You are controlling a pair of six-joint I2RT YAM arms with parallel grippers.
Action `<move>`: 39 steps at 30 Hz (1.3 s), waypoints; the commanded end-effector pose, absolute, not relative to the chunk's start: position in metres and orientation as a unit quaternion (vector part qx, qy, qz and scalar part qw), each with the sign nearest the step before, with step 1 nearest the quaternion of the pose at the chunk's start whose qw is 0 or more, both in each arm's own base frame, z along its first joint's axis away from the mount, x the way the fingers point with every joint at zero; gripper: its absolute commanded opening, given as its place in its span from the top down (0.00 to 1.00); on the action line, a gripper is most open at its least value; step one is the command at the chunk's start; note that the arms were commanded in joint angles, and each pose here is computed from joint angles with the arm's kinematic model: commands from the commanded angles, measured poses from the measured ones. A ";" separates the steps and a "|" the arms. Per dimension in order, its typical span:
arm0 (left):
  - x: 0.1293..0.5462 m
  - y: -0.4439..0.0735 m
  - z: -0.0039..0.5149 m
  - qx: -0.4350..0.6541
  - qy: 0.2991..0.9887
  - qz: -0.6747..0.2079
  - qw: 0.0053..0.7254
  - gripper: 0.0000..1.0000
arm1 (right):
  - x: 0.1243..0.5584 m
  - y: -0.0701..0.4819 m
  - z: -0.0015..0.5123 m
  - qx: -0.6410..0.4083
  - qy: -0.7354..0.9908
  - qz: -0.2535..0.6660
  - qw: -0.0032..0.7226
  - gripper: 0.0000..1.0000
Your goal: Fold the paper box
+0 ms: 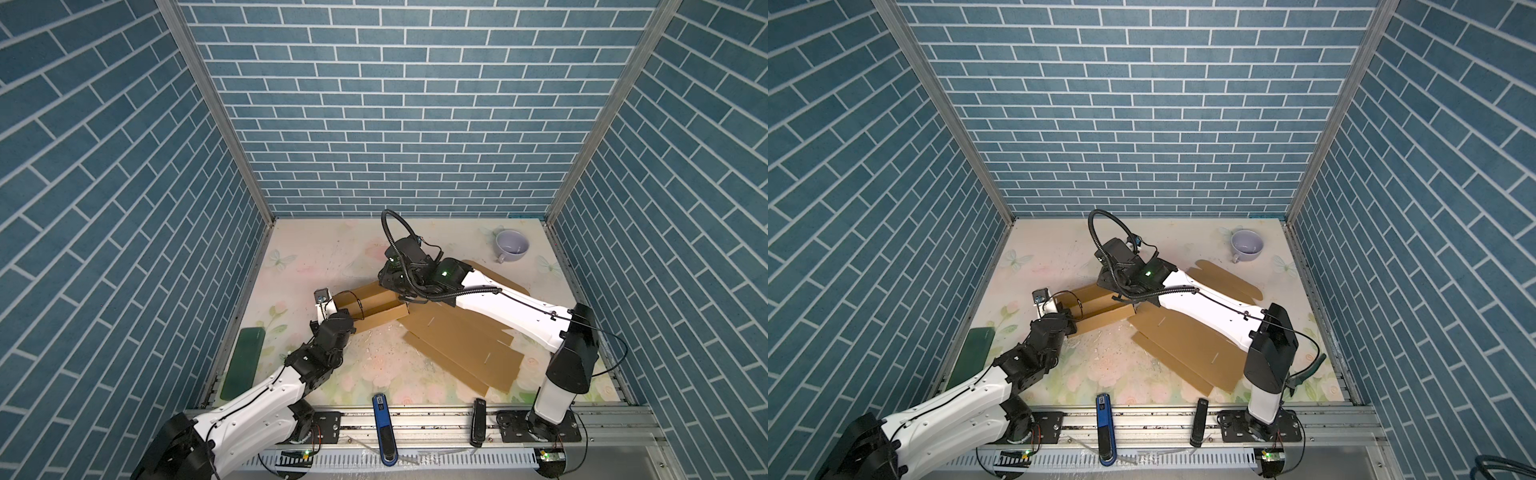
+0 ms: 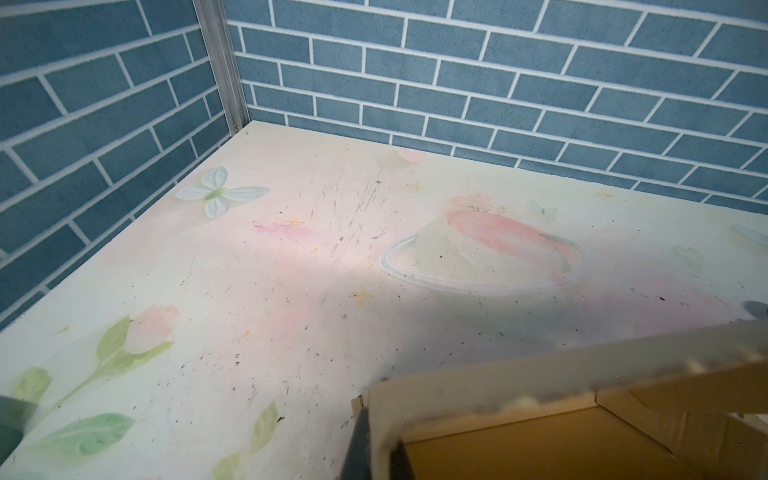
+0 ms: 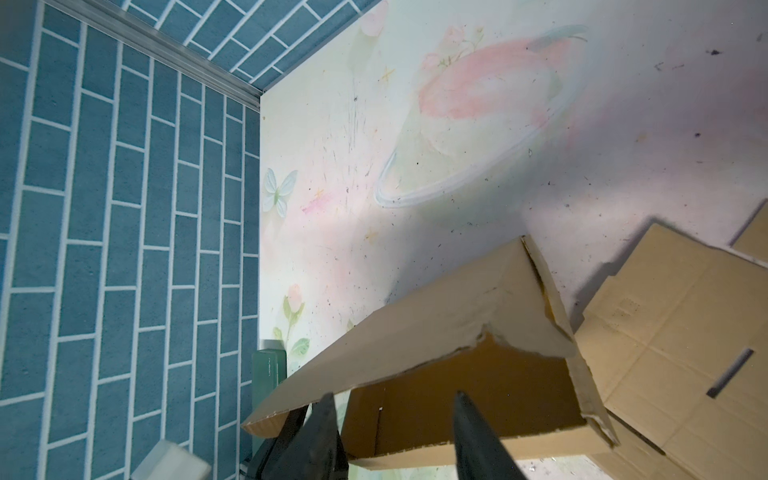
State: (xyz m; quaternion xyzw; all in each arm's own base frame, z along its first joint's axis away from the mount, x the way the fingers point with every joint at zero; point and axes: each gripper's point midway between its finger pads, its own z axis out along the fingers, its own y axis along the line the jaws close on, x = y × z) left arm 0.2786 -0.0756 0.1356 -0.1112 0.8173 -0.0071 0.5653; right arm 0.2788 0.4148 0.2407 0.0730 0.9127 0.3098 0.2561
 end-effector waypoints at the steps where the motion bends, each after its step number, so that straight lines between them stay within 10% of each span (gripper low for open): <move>1: 0.272 -0.070 0.123 -0.100 0.826 0.014 0.554 1.00 | 0.285 0.417 0.244 0.118 0.904 0.329 0.246 0.53; 39: 0.273 -0.072 0.120 -0.100 0.826 0.016 0.555 0.96 | 0.289 0.427 0.176 0.150 0.911 0.329 0.200 0.81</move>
